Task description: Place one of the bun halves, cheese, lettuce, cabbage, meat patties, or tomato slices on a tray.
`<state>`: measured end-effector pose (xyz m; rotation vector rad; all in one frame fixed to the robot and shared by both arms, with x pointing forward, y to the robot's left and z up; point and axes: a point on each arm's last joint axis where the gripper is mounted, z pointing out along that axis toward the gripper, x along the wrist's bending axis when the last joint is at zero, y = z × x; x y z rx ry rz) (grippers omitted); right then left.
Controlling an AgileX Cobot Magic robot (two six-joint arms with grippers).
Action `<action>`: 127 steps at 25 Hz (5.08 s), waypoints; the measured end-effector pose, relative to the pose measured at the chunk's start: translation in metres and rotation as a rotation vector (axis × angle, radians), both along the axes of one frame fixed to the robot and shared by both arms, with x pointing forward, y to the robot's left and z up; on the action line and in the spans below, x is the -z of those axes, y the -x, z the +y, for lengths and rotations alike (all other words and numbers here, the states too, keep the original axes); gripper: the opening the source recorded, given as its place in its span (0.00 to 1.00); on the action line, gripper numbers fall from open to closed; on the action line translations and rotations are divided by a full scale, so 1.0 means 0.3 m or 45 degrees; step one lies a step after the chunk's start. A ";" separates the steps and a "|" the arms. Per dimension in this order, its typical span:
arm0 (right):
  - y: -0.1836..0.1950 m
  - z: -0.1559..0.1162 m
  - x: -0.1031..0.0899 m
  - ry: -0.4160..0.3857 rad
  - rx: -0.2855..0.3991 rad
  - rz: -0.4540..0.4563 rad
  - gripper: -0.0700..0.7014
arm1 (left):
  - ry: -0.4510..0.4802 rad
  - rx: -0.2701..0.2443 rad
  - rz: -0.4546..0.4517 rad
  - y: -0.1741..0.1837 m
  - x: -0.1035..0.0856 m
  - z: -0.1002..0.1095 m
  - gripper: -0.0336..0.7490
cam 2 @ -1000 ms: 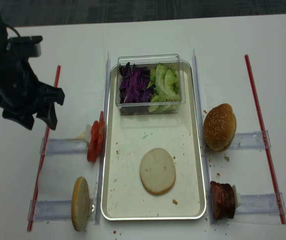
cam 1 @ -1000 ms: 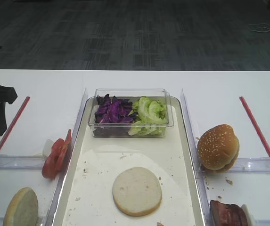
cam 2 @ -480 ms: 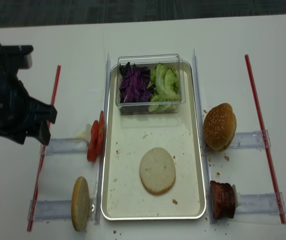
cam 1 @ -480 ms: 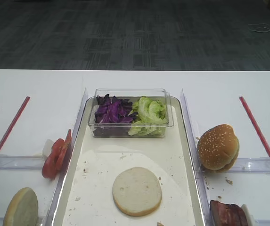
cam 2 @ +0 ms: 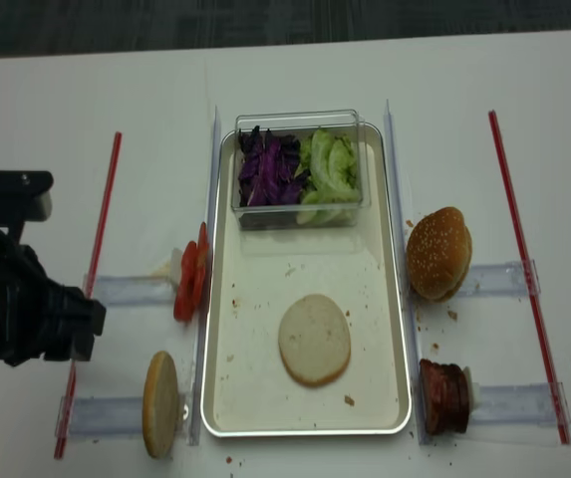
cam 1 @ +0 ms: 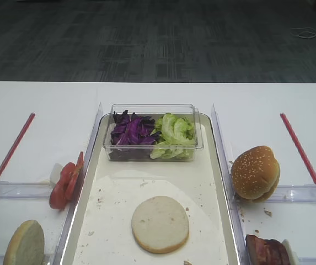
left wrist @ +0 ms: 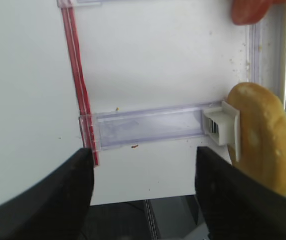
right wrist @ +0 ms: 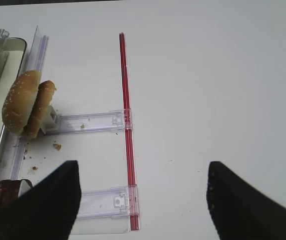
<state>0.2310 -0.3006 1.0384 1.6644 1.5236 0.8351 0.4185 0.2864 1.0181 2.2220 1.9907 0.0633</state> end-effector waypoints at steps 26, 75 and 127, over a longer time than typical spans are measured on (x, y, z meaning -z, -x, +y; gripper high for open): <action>0.000 0.000 0.000 -0.002 -0.001 0.000 0.78 | 0.003 0.018 -0.247 0.237 0.015 0.011 0.58; 0.000 0.000 0.000 -0.007 0.002 -0.001 0.78 | 0.004 -0.052 -0.949 0.591 -0.073 0.038 0.58; 0.000 0.001 0.000 -0.007 0.002 -0.001 0.78 | 0.002 -0.152 -1.056 0.638 -0.069 0.053 0.57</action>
